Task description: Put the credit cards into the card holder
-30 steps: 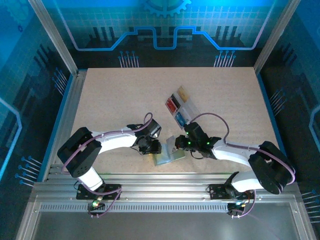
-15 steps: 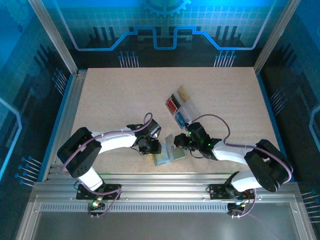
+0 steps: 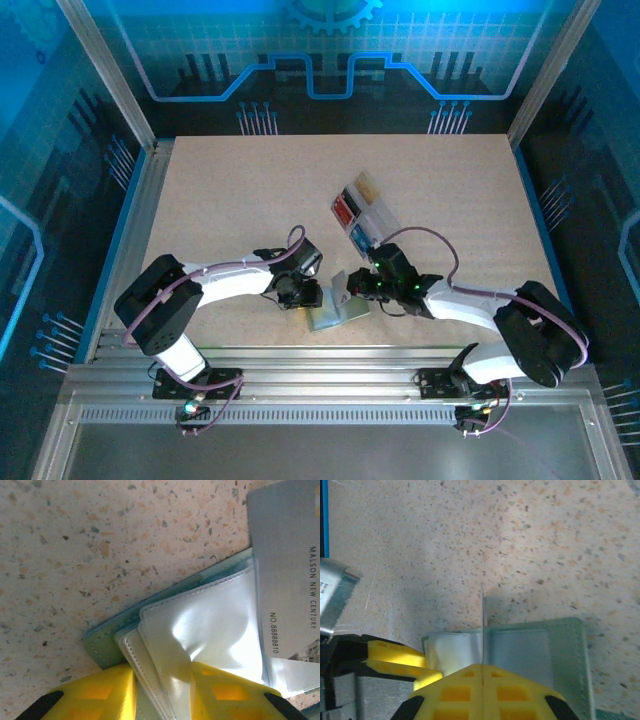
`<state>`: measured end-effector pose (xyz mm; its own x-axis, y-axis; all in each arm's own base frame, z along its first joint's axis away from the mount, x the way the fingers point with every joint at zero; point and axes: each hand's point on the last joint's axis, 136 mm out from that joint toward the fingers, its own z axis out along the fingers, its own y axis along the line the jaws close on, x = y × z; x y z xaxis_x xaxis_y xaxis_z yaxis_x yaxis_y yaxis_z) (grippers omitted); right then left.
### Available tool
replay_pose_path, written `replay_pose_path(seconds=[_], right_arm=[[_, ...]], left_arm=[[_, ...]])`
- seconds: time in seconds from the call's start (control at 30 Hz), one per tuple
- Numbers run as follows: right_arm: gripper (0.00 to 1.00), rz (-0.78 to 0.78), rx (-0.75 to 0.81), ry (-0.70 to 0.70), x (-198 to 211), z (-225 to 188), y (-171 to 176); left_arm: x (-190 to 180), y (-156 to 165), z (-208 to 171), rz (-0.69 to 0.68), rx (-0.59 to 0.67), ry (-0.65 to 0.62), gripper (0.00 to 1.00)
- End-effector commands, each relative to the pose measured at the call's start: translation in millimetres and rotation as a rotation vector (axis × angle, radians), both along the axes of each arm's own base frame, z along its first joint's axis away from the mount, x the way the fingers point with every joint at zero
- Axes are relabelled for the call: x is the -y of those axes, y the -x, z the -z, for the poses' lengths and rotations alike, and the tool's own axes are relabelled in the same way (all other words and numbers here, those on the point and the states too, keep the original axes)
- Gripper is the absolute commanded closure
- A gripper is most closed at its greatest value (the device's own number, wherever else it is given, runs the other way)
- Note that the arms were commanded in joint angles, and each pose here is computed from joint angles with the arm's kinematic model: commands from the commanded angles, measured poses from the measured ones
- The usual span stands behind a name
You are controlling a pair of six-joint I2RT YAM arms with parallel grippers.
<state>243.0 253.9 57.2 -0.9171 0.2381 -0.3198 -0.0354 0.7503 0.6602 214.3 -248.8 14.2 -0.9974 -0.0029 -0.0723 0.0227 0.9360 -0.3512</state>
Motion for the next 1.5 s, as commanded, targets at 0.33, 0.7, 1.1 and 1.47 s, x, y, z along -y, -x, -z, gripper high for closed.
replay_pose_path(seconds=[0.33,0.7,1.1,1.47], right_arm=[[0.94,-0.165,-0.123,0.085,-19.4,24.2,22.8],[0.84,-0.179,-0.106,0.165,-13.8,19.8,18.6],[0.83,-0.188,-0.093,0.229,-9.5,19.0,11.1],[0.74,-0.198,-0.099,0.182,-8.3,14.2,3.4]], left_arm=[[-9.2,16.4,44.2,0.024,-0.059,-0.07,0.71],[-6.9,15.9,45.4,0.023,-0.061,-0.062,0.71],[-8.5,17.5,47.5,0.018,-0.066,-0.063,0.71],[-10.9,19.7,49.6,0.012,-0.074,-0.068,0.71]])
